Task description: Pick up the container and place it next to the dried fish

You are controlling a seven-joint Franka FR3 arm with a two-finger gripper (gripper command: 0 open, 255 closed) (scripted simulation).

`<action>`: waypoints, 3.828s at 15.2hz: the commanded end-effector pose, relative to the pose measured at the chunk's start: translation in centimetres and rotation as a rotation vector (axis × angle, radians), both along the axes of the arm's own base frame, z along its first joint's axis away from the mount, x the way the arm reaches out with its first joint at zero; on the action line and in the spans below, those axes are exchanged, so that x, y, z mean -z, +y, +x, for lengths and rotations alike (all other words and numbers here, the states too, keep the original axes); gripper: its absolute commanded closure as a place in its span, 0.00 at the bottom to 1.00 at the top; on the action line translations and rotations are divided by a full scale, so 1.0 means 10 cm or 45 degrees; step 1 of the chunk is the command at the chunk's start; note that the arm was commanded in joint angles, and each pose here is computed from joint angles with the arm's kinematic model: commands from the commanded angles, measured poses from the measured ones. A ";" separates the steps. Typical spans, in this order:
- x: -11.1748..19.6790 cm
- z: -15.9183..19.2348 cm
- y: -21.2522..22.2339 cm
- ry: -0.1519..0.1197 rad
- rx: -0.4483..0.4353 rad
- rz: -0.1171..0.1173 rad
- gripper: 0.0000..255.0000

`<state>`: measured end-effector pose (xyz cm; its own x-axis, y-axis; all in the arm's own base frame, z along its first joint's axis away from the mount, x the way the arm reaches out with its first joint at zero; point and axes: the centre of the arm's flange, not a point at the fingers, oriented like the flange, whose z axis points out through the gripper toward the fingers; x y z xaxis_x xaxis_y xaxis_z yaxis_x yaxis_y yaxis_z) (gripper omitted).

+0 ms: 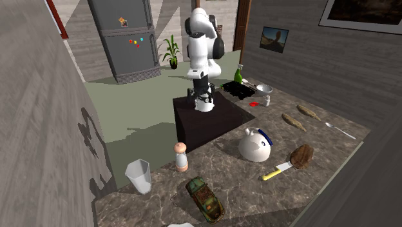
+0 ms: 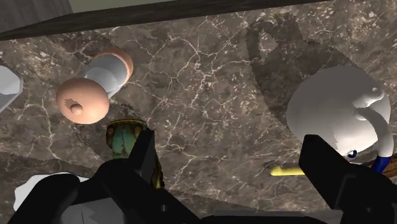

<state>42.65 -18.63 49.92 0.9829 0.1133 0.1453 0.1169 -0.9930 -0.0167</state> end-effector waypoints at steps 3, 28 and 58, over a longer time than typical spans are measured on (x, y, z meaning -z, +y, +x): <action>0.31 0.26 -0.36 0.021 -0.030 -0.007 0.00; 1.89 1.21 -1.54 0.099 -0.128 -0.025 0.00; 1.10 1.21 -1.54 0.099 -0.128 -0.025 1.00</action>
